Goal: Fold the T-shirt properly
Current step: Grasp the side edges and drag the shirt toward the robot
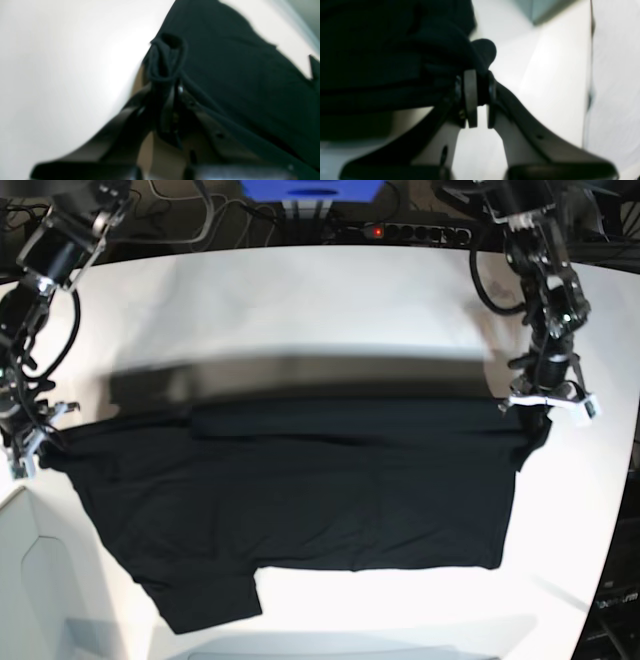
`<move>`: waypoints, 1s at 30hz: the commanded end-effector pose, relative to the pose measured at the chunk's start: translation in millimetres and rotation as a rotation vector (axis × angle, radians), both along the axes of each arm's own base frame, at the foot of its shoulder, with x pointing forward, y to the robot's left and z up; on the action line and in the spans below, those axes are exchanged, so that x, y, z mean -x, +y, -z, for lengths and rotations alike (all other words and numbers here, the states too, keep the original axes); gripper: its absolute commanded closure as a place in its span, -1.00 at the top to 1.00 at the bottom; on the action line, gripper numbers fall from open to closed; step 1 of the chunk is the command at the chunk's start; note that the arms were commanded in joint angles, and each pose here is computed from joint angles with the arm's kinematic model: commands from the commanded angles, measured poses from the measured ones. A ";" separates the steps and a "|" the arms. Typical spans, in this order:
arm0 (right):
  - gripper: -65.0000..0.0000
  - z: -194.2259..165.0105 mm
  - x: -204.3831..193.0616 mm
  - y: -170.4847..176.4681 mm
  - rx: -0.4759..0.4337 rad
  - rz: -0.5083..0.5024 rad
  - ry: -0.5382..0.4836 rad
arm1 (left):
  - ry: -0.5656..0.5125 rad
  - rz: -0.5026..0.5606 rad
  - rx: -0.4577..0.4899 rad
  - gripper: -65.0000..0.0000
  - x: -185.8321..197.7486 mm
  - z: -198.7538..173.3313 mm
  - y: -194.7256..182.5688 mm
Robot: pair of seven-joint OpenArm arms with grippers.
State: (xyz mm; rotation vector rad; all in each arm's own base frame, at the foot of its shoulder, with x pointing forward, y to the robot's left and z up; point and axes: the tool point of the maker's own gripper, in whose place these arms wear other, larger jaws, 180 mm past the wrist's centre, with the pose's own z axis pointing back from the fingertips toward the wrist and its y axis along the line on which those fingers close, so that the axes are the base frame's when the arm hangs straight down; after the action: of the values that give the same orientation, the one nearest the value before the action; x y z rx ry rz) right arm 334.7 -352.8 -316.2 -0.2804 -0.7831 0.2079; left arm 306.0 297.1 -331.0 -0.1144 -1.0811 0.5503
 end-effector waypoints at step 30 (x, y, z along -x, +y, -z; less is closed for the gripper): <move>-1.00 -68.1 -58.2 -25.6 -0.016 0.074 -0.104 | -0.048 0.025 0.017 -1.00 -32.4 -35.3 -1.0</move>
State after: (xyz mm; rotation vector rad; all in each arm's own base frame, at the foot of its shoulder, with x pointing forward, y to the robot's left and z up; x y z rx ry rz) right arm 383.0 -363.6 -284.0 -0.2502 -0.7851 0.1249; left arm 333.9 285.3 -313.9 -0.1871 -1.0565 0.5388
